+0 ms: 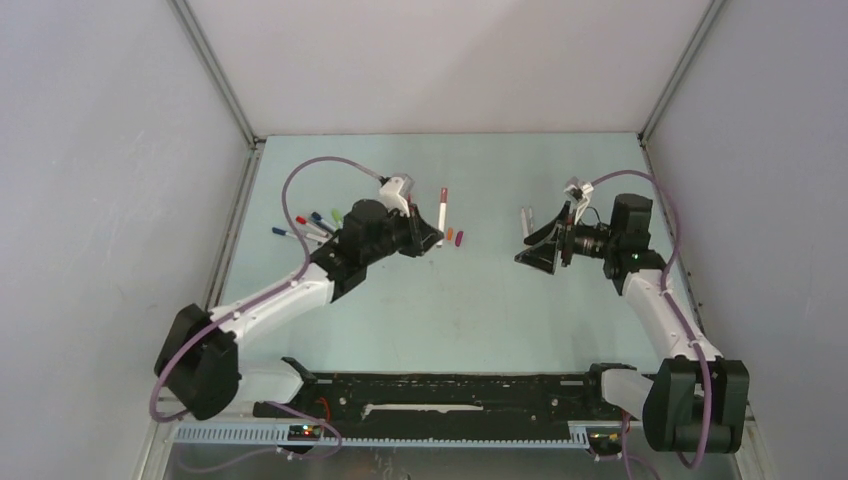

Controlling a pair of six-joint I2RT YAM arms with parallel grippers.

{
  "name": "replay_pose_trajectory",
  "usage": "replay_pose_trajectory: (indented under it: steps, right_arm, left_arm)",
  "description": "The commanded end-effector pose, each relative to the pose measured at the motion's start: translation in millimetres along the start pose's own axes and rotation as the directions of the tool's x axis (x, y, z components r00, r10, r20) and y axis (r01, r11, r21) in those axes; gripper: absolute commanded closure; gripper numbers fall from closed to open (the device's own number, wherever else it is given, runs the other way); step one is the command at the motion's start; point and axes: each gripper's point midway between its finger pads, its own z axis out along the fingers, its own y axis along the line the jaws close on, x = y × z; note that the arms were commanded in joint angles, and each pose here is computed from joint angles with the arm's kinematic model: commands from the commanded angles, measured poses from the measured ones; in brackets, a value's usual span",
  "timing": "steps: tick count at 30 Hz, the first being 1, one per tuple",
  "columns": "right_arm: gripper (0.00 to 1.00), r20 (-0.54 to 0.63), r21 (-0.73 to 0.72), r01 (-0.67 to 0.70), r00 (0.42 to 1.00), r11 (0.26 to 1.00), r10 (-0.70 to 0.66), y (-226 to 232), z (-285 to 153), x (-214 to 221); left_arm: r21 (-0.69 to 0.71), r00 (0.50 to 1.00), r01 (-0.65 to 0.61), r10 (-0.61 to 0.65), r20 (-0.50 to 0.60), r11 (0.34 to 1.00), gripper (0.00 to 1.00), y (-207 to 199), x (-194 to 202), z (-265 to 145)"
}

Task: Open the pen caps
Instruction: Pick up the pen from the center of the board.

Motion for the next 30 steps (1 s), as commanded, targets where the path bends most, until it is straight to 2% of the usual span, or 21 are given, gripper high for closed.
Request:
replay_pose_trajectory:
  steps: [1, 5, 11, 21, 26, 30]
  right_arm:
    - [0.19, 0.158, -0.066, -0.004, 0.987, 0.998, 0.014, 18, 5, -35]
    - [0.15, 0.220, -0.028, -0.149, 0.964, 0.988, 0.152, 13, 8, -50]
    - [0.11, 0.197, -0.142, -0.105, 0.972, 0.984, 0.132, 44, 22, -49]
    - [0.12, 0.195, -0.142, -0.169, 0.961, 0.975, 0.195, 45, 35, -46]
    - [0.23, 0.191, -0.147, -0.187, 0.958, 0.971, 0.214, 46, 36, -46]
    - [0.43, 0.175, -0.169, -0.172, 0.964, 0.970, 0.202, 52, 39, -43]
  left_arm:
    - [0.221, 0.975, -0.020, -0.029, 0.219, 0.975, 1.00, -66, -36, -24]
    - [0.287, 0.964, -0.009, -0.068, 0.256, 0.958, 1.00, -94, -34, -27]
    - [0.322, 0.968, -0.004, -0.078, 0.240, 0.947, 1.00, -122, -27, -14]
    - [0.368, 0.976, -0.016, -0.066, 0.209, 0.930, 1.00, -162, -16, 4]
    - [0.368, 0.975, -0.012, -0.070, 0.209, 0.930, 1.00, -167, -15, 6]
    - [0.374, 0.976, -0.010, -0.073, 0.206, 0.927, 1.00, -171, -14, 9]
